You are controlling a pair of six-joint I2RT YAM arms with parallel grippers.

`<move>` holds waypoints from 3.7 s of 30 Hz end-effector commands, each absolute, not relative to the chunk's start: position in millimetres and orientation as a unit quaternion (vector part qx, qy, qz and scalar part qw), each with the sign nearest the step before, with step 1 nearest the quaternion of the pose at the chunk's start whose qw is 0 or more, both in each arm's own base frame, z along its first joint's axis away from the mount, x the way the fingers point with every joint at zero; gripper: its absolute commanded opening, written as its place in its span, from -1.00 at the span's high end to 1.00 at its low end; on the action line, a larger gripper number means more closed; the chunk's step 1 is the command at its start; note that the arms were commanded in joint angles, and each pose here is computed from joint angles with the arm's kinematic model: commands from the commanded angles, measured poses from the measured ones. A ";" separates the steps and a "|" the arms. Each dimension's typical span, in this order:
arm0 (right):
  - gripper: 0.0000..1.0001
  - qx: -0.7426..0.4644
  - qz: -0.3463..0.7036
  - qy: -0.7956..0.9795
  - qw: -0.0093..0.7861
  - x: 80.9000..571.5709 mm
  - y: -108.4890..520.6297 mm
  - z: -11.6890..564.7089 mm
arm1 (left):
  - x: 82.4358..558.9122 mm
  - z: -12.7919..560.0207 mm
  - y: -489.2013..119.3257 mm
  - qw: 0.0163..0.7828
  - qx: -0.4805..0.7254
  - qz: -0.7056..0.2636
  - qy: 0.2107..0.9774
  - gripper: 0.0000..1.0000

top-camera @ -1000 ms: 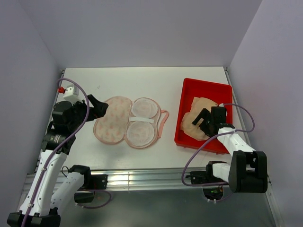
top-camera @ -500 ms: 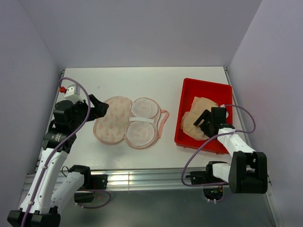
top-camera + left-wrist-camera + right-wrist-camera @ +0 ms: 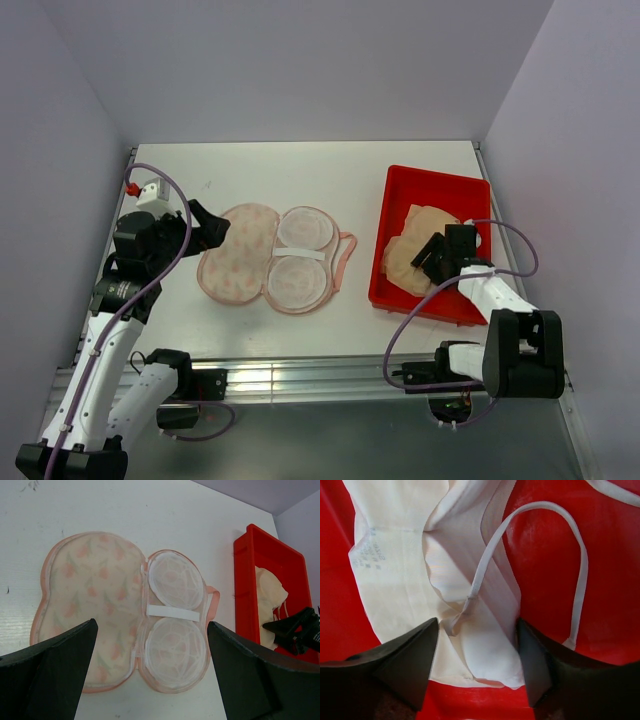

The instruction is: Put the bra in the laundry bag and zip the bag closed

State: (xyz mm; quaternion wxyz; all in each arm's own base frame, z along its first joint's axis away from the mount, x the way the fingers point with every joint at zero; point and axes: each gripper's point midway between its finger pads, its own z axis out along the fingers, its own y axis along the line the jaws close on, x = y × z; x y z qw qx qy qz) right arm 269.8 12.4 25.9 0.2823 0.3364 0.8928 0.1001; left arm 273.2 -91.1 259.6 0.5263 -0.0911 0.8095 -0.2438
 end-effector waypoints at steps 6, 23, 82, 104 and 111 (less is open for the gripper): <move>0.17 0.329 0.121 0.892 0.285 277.9 17.6 28.8 | 275.9 265.5 -91.6 0.537 -0.089 -0.246 0.802 -0.99; 0.89 0.308 0.194 0.874 0.321 279.0 31.8 105.8 | 277.3 262.6 -90.2 0.534 -0.093 -0.241 0.805 -0.98; 1.00 0.010 0.568 0.804 0.174 335.7 335.9 195.7 | 283.1 254.2 -85.7 0.525 -0.102 -0.225 0.815 -0.99; 1.00 0.043 0.503 0.856 0.112 273.8 306.4 92.0 | 282.7 249.5 -86.1 0.518 -0.101 -0.223 0.819 -0.98; 1.00 0.056 0.471 0.872 0.118 267.1 293.1 80.2 | 283.8 248.5 -86.5 0.517 -0.101 -0.224 0.820 -0.98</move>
